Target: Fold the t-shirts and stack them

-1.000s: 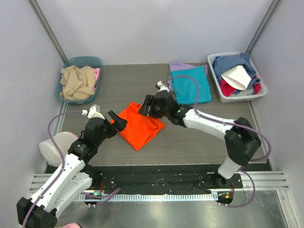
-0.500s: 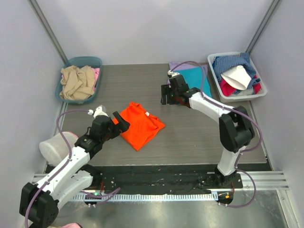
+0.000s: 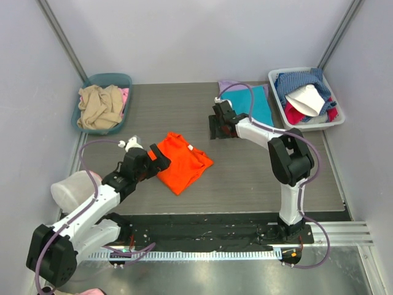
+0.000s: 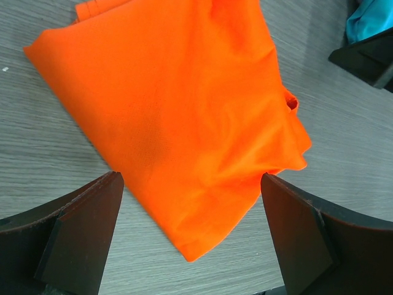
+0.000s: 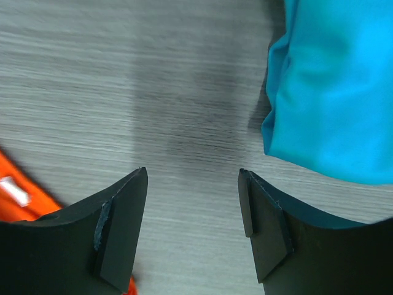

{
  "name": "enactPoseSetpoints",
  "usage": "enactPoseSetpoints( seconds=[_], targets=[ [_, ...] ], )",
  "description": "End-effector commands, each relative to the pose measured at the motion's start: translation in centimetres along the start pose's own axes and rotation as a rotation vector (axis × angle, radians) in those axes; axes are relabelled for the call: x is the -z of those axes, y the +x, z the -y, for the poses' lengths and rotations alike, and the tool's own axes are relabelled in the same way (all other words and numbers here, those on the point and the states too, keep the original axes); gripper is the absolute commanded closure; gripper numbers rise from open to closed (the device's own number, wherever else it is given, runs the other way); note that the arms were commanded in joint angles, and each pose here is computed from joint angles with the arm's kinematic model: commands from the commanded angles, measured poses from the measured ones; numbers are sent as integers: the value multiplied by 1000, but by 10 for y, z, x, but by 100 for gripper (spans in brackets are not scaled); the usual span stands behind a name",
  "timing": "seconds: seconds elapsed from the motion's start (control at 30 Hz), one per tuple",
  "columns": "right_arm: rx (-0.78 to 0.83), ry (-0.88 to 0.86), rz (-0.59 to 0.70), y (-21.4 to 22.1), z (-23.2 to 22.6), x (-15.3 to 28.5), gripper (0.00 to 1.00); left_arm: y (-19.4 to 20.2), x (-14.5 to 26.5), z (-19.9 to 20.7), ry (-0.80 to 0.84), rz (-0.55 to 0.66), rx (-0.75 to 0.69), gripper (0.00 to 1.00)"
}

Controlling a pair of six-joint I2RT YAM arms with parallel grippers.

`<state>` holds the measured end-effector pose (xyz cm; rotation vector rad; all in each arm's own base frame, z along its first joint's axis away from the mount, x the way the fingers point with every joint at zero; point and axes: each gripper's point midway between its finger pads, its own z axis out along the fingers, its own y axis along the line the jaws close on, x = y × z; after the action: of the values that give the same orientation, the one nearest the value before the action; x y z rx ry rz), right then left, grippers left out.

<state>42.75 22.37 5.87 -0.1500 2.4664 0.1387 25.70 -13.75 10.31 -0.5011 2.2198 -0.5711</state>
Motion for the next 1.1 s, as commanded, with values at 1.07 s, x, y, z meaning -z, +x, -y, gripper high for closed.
enactPoseSetpoints(
  seconds=[1.07],
  targets=[
    [149,-224,-177,148,-93,78,33,-3,-138,52,6,-104,-112,0]
  ],
)
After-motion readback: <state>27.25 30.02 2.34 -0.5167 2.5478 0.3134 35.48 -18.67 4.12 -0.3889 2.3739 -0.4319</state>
